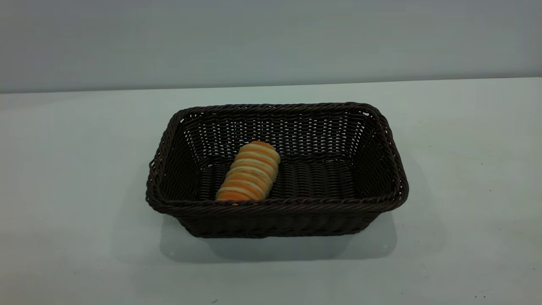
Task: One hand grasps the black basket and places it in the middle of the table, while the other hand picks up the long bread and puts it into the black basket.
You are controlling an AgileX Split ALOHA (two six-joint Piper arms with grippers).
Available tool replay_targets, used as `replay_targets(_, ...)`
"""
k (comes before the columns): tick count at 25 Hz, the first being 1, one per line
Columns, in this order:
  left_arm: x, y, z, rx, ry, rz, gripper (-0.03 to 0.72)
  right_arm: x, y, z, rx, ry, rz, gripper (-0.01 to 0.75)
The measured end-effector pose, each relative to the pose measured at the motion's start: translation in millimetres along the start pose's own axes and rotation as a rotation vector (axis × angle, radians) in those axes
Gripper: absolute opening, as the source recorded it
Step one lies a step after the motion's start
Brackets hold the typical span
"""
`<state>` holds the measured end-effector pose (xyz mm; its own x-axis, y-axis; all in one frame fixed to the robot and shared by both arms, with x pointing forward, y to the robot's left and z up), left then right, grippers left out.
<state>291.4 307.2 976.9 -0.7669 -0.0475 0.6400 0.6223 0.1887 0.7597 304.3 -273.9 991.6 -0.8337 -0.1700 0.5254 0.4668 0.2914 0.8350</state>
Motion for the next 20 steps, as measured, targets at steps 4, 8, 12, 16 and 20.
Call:
replay_targets(4, 1.7, -1.4, 0.5, 0.003, 0.001, -0.011, 0.588, 0.0, 0.0, 0.0, 0.0, 0.0, 0.0, 0.398)
replay_targets(8, 1.7, -1.6, 0.5, 0.003, 0.001, -0.01, 0.588, 0.0, 0.1, 0.3, -0.001, 0.002, -0.001, 0.398)
replay_targets(12, 1.7, -1.6, 0.5, 0.003, 0.001, -0.01, 0.588, 0.0, 0.2, 0.5, -0.001, 0.003, -0.001, 0.398)
replay_targets(16, 1.7, -1.6, 0.5, 0.003, 0.001, -0.01, 0.588, 0.0, 0.2, 0.5, -0.001, 0.003, -0.001, 0.398)
replay_targets(20, 1.7, -1.6, 0.5, 0.003, 0.001, -0.01, 0.588, 0.0, 0.2, 0.5, -0.001, 0.003, -0.001, 0.398)
Point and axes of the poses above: a point on each arm's last joint axis where the gripper is mounted, x pointing back along that axis away from the gripper, z along the wrist's bending axis when the last joint is at zero, y = z × x, the point moved 9 cm from there along -x, pointing out along that axis toward the gripper, and after that the axes turned 9 degrees about x, right-handed, at the moved point
